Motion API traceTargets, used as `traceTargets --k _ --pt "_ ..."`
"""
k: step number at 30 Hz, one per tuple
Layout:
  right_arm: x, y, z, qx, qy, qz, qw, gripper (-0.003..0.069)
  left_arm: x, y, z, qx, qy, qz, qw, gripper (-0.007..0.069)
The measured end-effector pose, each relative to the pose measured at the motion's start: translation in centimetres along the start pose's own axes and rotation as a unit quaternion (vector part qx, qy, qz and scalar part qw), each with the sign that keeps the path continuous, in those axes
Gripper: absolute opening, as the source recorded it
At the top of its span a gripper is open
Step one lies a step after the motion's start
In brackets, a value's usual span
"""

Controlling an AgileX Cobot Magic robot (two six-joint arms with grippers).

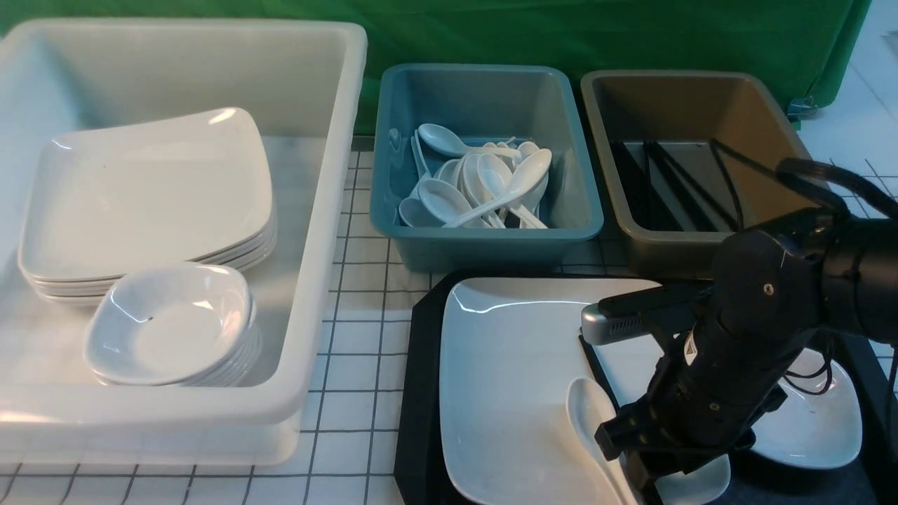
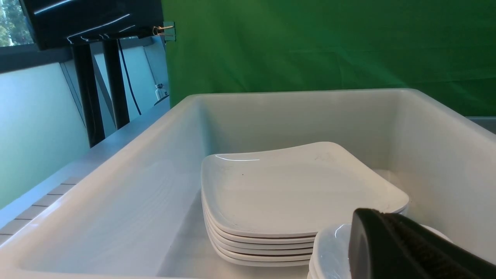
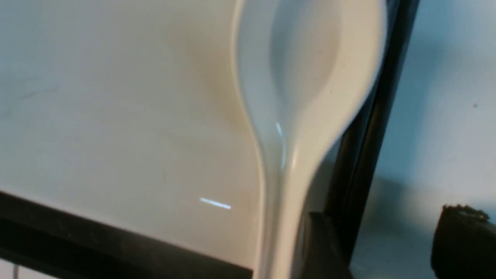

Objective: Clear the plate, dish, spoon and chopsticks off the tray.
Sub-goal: Use the right arm to grab a pair of chopsticks from the plate, then use the right arm to put the chopsticks into the small storage box on the right

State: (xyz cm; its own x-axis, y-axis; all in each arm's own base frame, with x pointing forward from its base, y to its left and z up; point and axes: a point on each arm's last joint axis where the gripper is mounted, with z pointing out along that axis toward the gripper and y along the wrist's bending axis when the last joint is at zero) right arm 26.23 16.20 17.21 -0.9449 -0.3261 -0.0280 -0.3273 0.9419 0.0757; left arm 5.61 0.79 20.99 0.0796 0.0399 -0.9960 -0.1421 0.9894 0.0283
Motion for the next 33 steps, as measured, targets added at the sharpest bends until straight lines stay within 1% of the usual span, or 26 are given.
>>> traceTargets --k 7,12,14,16,17,18,19,20,26,30,31,33 --pt "-0.4 0.0 1.4 0.002 0.008 0.002 1.0 0.044 0.0 0.0 0.0 0.0 0.0 0.0 1.0 0.0023" --pt "-0.7 0.0 1.5 0.001 0.002 0.003 1.0 0.0432 0.0 0.0 0.0 0.0 0.0 -0.001 1.0 0.0023" --pt "-0.8 0.0 1.4 0.001 0.002 0.001 1.0 0.04 0.0 0.0 0.0 0.0 0.0 -0.001 1.0 0.0023" --pt "-1.0 0.1 1.2 0.002 0.01 -0.008 1.0 0.0292 0.0 0.0 0.0 0.0 0.0 -0.001 1.0 0.0023" --pt "-1.0 0.1 1.0 0.002 0.013 -0.014 1.0 0.0208 0.0 0.0 0.0 0.0 0.0 -0.001 1.0 0.0023" --pt "-1.1 0.2 0.9 0.002 0.014 -0.013 1.0 0.0194 0.0 0.0 0.0 0.0 0.0 -0.001 1.0 0.0023" --pt "-1.2 0.2 0.6 0.002 0.019 -0.016 1.0 0.016 0.0 0.0 0.0 0.0 0.0 -0.001 1.0 0.0023" --pt "-1.3 0.3 0.3 0.002 0.02 -0.018 1.0 0.0169 0.0 0.0 0.0 0.0 0.0 0.0 1.0 0.0023" --pt "-1.7 0.6 -2.7 -0.003 0.004 -0.044 0.999 0.0171 0.0 0.0 0.0 0.0 0.0 0.001 1.0 0.0023" --pt "-2.1 0.8 -7.3 0.002 -0.046 -0.073 0.996 0.0171 0.0 0.0 0.0 0.0 0.0 0.0 1.0 0.0023" --pt "-2.2 0.8 -7.5 0.001 -0.049 -0.073 0.996 0.0171 0.0 0.0 0.0 0.0 0.0 0.0 1.0 0.0023" --pt "-3.3 0.6 -10.8 0.005 -0.107 -0.078 0.991 0.0171 0.0 0.0 0.0 0.0 0.0 0.0 1.0 0.0023"
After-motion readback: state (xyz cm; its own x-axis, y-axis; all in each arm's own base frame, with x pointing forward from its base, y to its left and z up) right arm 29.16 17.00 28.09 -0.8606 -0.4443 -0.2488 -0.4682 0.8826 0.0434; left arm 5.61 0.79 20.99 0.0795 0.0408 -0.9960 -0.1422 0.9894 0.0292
